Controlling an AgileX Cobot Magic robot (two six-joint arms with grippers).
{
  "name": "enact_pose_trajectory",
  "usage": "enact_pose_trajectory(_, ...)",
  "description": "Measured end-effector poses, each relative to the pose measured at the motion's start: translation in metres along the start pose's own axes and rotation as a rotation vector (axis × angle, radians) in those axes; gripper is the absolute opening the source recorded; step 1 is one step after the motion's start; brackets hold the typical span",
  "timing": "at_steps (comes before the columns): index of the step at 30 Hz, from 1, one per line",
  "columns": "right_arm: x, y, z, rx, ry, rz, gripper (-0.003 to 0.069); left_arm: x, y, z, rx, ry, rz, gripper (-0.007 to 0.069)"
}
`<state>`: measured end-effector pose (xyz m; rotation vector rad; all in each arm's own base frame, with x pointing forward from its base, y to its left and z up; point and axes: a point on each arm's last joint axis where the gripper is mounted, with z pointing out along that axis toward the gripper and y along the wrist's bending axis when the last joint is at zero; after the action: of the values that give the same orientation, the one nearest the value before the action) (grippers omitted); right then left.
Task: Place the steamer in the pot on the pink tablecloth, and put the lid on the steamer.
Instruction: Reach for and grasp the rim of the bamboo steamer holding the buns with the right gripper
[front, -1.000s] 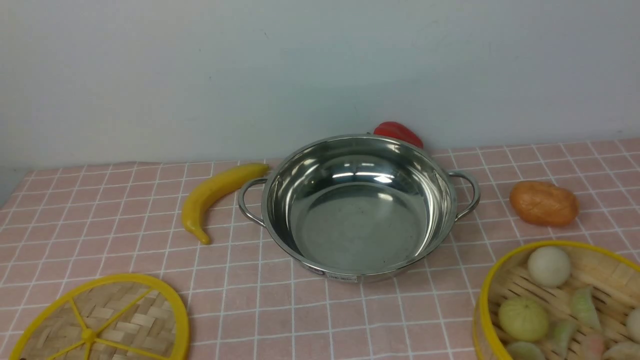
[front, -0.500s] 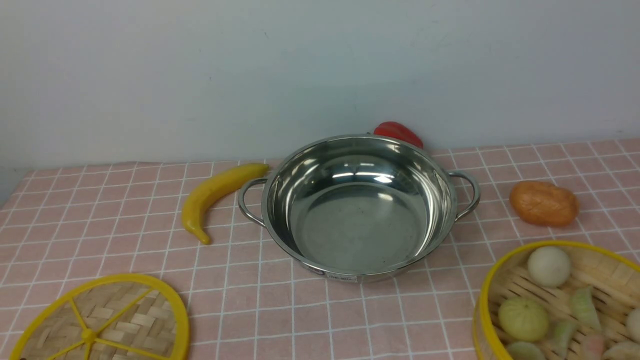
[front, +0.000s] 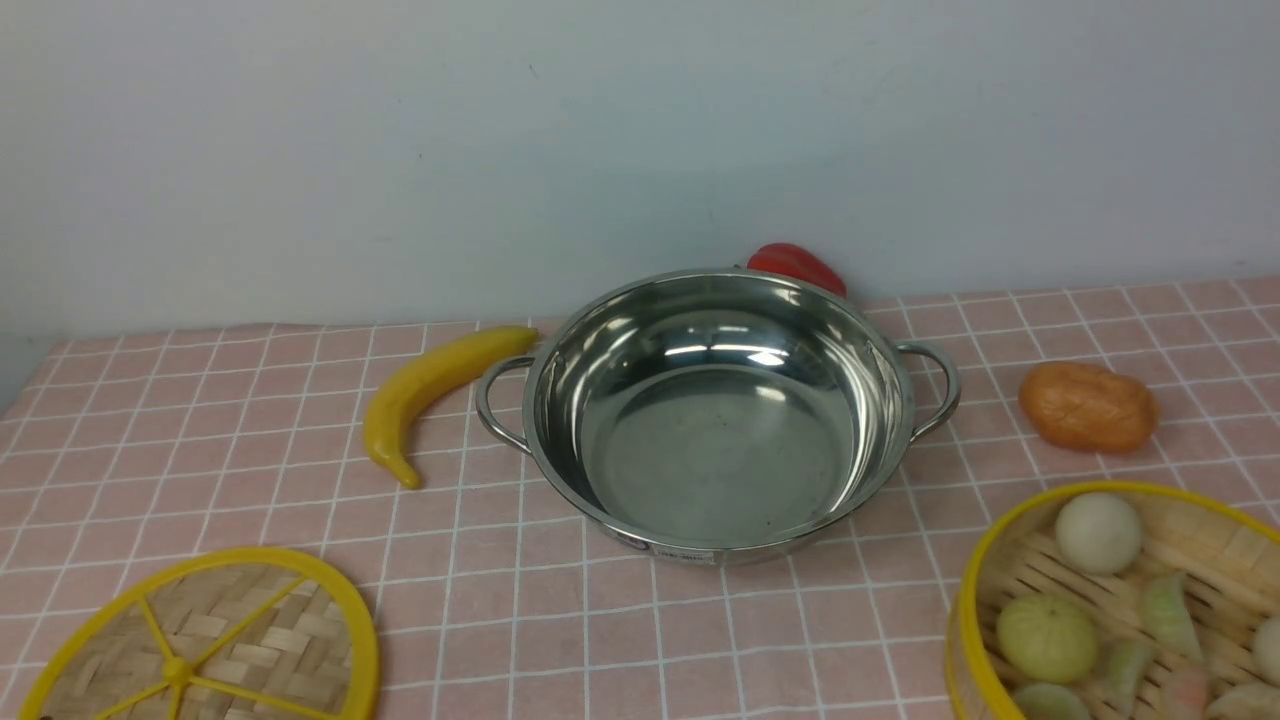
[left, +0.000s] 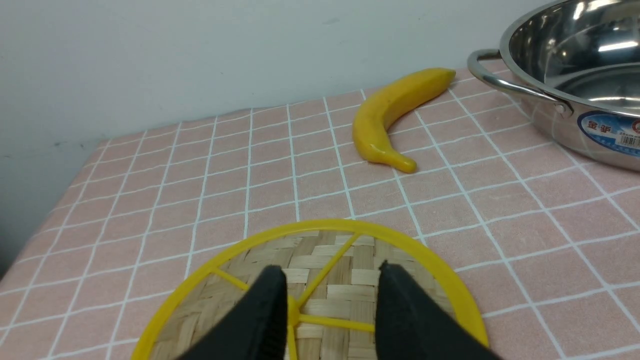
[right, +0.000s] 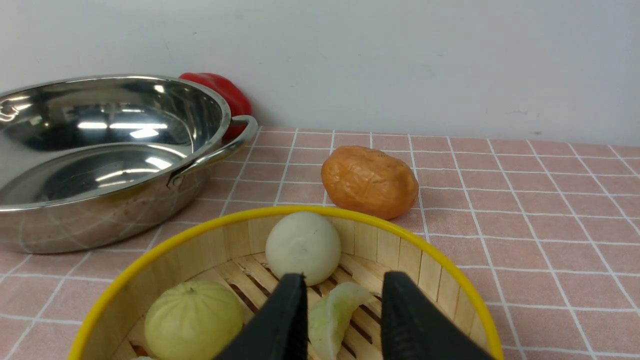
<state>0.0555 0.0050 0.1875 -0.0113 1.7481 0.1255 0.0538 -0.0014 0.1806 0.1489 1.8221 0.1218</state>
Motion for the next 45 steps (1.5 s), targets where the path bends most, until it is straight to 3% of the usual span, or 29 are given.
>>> enact_pose_trajectory(5, 0.000, 0.000, 0.000, 0.000, 0.000, 0.000, 0.0240, 0.000, 0.000, 0.000, 0.001, -0.002, -0.005, 0.0243)
enact_pose_trajectory(9, 0.000, 0.000, 0.000, 0.000, 0.000, 0.000, 0.0240, -0.005, -0.001, 0.000, 0.020, -0.051, -0.147, 0.0243)
enact_pose_trajectory(15, 0.000, 0.000, 0.000, 0.000, 0.000, 0.000, 0.0240, -0.015, -0.003, -0.001, 0.078, -0.157, -0.509, 0.0243)
enact_pose_trajectory(21, 0.000, 0.000, 0.000, 0.000, 0.000, 0.000, 0.0240, -0.021, 0.000, -0.003, 0.074, -0.228, -0.638, 0.0243)
enact_pose_trajectory(30, -0.001, 0.000, 0.000, -0.001, -0.007, 0.000, 0.0240, -0.039, 0.005, -0.010, 0.073, -0.307, -0.657, 0.0243)
enact_pose_trajectory(36, -0.001, 0.000, 0.000, -0.002, -0.016, 0.000, 0.0240, -0.093, 0.007, -0.038, 0.120, -0.381, -0.487, 0.0243)
enact_pose_trajectory(40, -0.002, 0.000, 0.000, -0.002, -0.017, 0.000, 0.0240, -0.105, 0.004, -0.034, 0.163, -0.256, -0.422, 0.0243)
enact_pose_trajectory(45, -0.002, 0.000, 0.000, -0.002, -0.017, 0.000, 0.0240, -0.105, -0.003, -0.012, 0.246, 0.119, -0.315, 0.0243)
